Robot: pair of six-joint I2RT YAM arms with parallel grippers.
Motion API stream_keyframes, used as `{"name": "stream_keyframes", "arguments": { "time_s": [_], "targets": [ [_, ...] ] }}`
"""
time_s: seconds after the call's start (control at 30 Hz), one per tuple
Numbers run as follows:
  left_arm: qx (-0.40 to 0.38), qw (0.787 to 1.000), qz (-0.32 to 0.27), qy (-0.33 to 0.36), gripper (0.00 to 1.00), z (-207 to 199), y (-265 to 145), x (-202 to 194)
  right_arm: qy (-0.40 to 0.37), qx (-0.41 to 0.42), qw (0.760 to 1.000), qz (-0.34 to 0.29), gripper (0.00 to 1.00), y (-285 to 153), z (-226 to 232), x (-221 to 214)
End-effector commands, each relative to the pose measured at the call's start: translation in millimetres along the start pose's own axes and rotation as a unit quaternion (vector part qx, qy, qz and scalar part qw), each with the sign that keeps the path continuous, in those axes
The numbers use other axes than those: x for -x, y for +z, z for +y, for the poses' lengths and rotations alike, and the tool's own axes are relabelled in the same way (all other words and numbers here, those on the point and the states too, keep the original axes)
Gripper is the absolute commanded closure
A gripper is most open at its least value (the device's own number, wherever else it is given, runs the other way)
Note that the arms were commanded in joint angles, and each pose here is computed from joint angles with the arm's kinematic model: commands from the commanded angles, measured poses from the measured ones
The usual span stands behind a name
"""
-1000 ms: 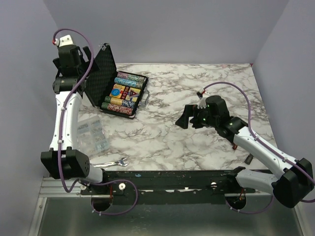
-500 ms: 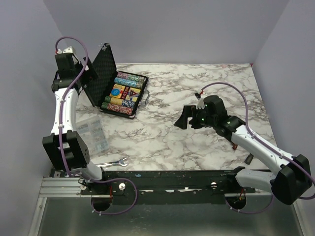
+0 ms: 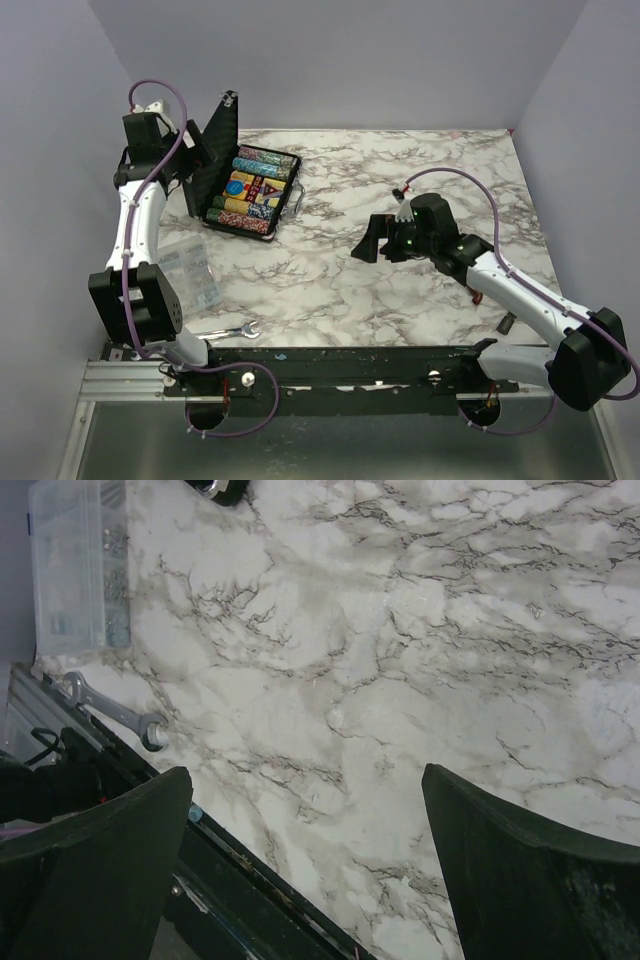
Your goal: Pack up texas hold em set
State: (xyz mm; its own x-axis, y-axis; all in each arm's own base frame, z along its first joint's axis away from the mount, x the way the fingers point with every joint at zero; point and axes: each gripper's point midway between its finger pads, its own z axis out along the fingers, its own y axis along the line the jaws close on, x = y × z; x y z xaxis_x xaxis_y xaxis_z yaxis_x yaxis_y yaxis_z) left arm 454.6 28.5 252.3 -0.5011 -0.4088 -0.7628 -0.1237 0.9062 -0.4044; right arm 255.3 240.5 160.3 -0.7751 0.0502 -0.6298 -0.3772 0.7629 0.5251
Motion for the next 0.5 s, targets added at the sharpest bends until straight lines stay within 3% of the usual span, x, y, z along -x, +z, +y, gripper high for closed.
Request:
{"name": "stream_keyframes", "arguments": {
  "time_s": [0.0, 0.17, 0.47],
  "targets": [
    [-0.062, 0.998, 0.026, -0.004, 0.09, -38, -10, -15, 0.000, 0.018, 1.000, -0.002, 0.00, 3, 7, 1],
    [-0.123, 0.990, 0.055, -0.031, 0.01, -63, -25, -39, 0.005, 0.022, 1.000, -0.002, 0.00, 7, 7, 1],
    [-0.176, 0.980, 0.074, -0.048, 0.02, -81, -51, -67, 0.032, 0.047, 0.998, -0.014, 0.00, 29, 19, 20]
  ]
}}
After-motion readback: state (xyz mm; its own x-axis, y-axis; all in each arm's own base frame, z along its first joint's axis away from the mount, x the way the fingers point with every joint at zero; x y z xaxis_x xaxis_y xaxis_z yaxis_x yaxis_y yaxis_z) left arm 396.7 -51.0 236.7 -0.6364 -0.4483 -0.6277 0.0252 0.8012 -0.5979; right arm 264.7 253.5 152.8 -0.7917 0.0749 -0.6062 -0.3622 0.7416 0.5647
